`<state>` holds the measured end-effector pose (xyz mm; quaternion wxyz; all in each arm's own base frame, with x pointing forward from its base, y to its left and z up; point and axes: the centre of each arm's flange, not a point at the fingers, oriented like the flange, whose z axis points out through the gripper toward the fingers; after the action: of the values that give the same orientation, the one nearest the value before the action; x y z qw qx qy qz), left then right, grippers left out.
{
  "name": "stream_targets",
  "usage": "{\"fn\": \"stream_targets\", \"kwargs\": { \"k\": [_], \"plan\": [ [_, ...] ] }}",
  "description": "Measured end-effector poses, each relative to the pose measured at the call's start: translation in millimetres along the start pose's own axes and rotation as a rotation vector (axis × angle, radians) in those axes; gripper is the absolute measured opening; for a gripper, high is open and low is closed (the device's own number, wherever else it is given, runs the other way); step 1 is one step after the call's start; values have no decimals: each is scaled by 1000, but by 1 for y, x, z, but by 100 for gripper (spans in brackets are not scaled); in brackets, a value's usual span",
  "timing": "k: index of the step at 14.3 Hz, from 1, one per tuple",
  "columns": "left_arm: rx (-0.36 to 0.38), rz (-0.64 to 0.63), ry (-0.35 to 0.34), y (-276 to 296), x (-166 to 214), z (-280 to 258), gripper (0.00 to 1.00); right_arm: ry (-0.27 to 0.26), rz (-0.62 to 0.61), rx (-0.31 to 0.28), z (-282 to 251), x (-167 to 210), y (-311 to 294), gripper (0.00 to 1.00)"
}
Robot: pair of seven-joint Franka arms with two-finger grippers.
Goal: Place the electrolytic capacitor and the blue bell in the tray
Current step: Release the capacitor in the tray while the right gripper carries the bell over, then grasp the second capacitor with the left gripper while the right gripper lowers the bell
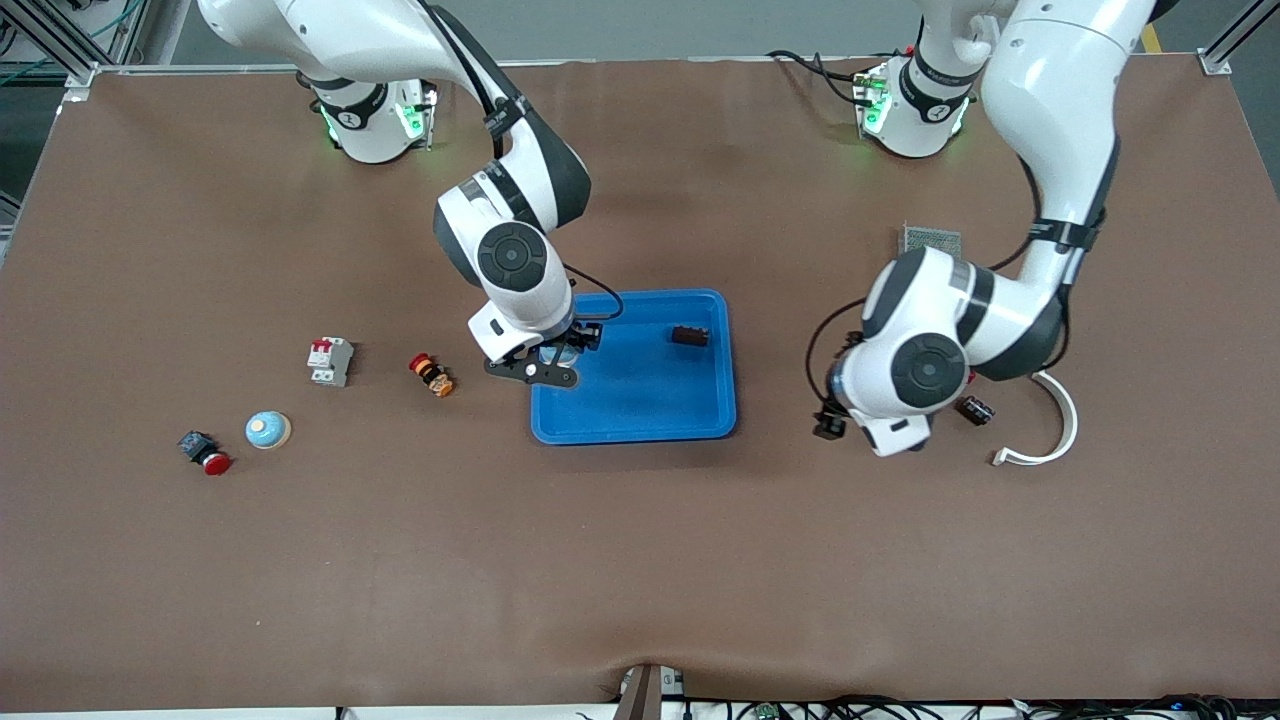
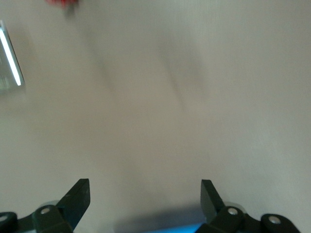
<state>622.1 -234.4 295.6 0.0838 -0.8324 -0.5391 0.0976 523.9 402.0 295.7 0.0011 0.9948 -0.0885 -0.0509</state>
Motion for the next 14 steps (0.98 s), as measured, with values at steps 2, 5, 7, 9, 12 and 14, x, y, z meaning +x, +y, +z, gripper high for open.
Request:
{"fn": "stream_targets", "kwargs": {
  "k": [2,5,7,9,12,14],
  "plan": [
    [23,73,8,-8,38,9,100,20,-2,17,10,-3,-1,65],
    [55,192,19,-23,98,22,100,49,-7,38,32,-18,-9,65],
    [85,245,47,-35,131,31,100,56,-15,40,46,-31,-12,65],
    [96,272,46,-45,156,39,100,53,-22,35,54,-38,-13,65],
    [46,265,42,-57,192,57,100,54,-27,33,62,-43,-11,65],
    [15,251,38,-67,209,75,100,59,-28,37,66,-45,-10,65]
  ]
}}
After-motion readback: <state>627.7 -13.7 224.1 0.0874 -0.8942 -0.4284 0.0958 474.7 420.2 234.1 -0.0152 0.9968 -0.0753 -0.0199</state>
